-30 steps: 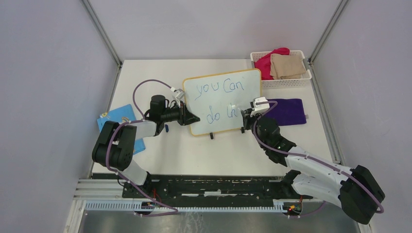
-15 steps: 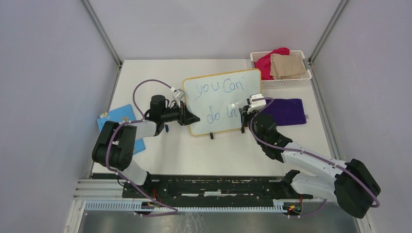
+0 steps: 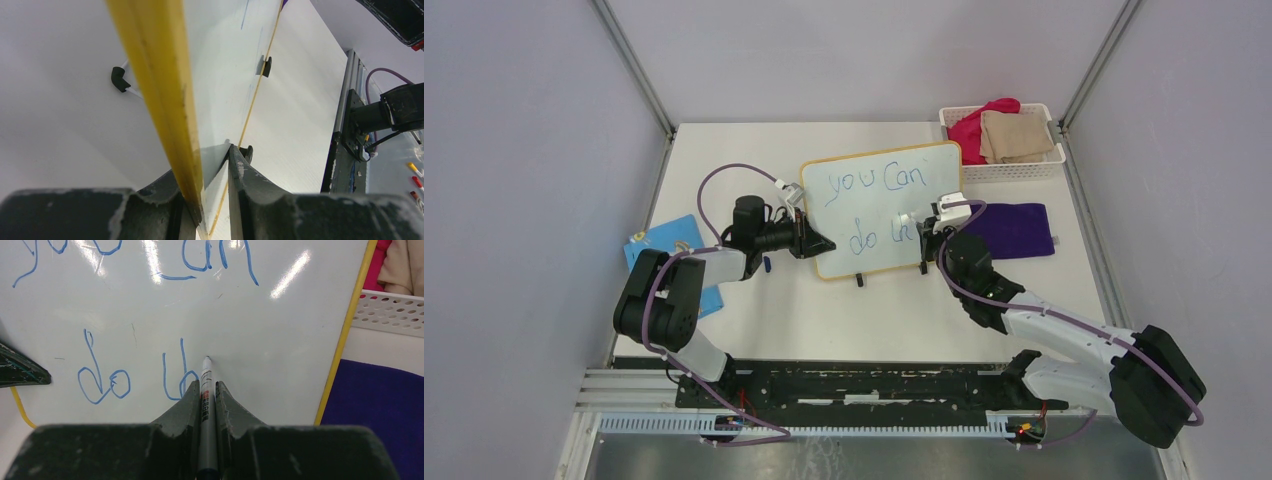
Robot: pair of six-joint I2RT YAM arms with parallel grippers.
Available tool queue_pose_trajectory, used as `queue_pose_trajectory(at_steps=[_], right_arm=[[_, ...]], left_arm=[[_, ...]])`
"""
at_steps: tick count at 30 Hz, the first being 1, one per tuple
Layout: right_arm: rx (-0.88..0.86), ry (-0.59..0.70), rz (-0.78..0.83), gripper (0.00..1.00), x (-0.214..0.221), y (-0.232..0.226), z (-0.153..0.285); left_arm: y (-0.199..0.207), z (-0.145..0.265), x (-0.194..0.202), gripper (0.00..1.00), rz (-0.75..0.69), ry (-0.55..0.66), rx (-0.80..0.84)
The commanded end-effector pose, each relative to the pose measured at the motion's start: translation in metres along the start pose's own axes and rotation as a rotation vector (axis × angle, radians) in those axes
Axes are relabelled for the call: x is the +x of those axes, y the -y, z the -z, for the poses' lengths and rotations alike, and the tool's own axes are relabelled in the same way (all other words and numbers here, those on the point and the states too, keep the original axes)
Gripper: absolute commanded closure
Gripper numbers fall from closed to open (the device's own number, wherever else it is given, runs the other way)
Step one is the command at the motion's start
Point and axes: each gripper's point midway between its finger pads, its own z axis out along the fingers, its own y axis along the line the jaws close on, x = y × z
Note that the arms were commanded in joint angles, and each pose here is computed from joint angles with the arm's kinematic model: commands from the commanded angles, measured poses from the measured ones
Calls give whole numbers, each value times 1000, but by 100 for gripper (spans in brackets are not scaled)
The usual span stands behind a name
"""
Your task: Write a sentence on the whiteboard
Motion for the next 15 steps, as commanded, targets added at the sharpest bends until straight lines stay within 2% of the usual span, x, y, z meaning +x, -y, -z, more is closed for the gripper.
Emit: queue_pose_trajectory(at_steps=[1, 11, 15], right_arm=[[35, 34, -21, 100, -8, 8, 1], [27, 44, -26, 100, -11, 8, 4], [-16, 91, -59, 100, -26, 2, 9]], left_arm=[[-21, 0, 50, 98, 58, -141, -107], [-21, 0, 50, 98, 58, -141, -107], [-21, 0, 50, 98, 59, -142, -108]])
